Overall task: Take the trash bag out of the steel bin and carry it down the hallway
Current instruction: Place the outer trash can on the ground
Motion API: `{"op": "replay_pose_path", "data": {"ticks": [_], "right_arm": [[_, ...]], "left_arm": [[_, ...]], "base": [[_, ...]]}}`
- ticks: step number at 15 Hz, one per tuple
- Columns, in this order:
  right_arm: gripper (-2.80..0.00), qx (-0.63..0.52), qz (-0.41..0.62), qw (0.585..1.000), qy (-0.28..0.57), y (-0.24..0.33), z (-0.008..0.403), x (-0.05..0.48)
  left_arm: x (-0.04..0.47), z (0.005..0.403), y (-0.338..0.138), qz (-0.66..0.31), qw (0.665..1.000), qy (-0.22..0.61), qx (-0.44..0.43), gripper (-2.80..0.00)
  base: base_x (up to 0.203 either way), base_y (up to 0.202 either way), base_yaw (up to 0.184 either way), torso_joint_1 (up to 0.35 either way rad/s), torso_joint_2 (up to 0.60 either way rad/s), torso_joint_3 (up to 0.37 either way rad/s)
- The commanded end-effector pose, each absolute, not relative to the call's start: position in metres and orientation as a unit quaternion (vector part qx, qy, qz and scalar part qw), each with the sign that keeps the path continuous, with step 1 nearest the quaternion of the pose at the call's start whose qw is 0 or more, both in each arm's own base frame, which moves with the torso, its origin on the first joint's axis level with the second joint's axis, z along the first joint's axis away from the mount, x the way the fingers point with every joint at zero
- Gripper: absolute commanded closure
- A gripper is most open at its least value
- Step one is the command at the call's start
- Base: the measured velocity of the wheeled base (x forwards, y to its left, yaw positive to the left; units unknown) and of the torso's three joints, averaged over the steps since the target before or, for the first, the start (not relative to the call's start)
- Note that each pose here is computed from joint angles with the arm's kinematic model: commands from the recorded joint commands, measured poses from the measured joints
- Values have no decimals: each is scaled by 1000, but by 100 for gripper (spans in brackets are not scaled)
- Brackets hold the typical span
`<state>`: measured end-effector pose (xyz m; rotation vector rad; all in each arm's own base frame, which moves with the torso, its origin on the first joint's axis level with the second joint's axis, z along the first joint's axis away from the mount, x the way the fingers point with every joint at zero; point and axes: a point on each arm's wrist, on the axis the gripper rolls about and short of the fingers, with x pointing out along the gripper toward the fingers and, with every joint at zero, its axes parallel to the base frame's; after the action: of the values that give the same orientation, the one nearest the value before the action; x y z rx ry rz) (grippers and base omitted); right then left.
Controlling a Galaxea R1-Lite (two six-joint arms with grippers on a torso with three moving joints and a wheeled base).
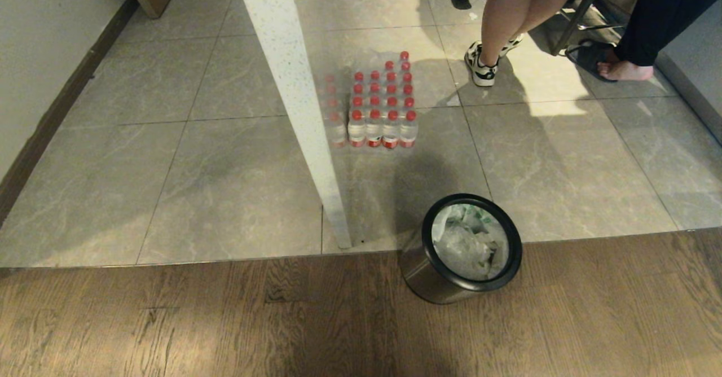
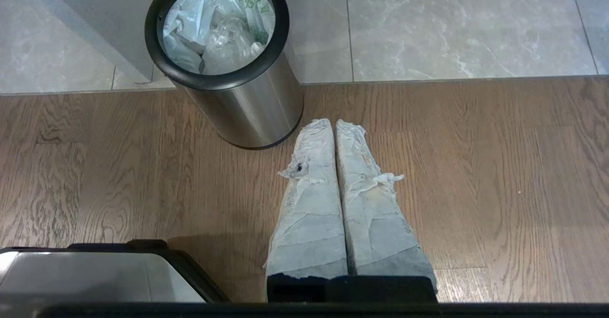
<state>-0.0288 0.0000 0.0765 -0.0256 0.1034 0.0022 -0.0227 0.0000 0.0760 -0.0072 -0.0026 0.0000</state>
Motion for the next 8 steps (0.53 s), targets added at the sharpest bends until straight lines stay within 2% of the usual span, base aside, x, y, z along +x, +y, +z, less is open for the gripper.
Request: {"op": "replay_pose_path", "data": {"ticks": [1, 4, 6, 8], "right_arm": [[0, -14, 2, 999, 52, 0, 76, -29], [0, -16, 0, 999, 49, 0, 79, -30], [0, 2, 0, 1000, 19, 0, 110, -40], [0, 24, 3, 999, 40, 0, 154, -42]], "left_arm": [[-23, 76, 0, 0, 1000, -2, -4, 0], [-23, 76, 0, 0, 1000, -2, -4, 0], [-23, 76, 0, 0, 1000, -2, -4, 0], [-23, 76, 0, 0, 1000, -2, -4, 0]], "base": [[0, 0, 0, 0, 0, 0], [0, 0, 0, 0, 0, 0], [0, 0, 0, 0, 0, 0], [0, 0, 0, 0, 0, 0]]}}
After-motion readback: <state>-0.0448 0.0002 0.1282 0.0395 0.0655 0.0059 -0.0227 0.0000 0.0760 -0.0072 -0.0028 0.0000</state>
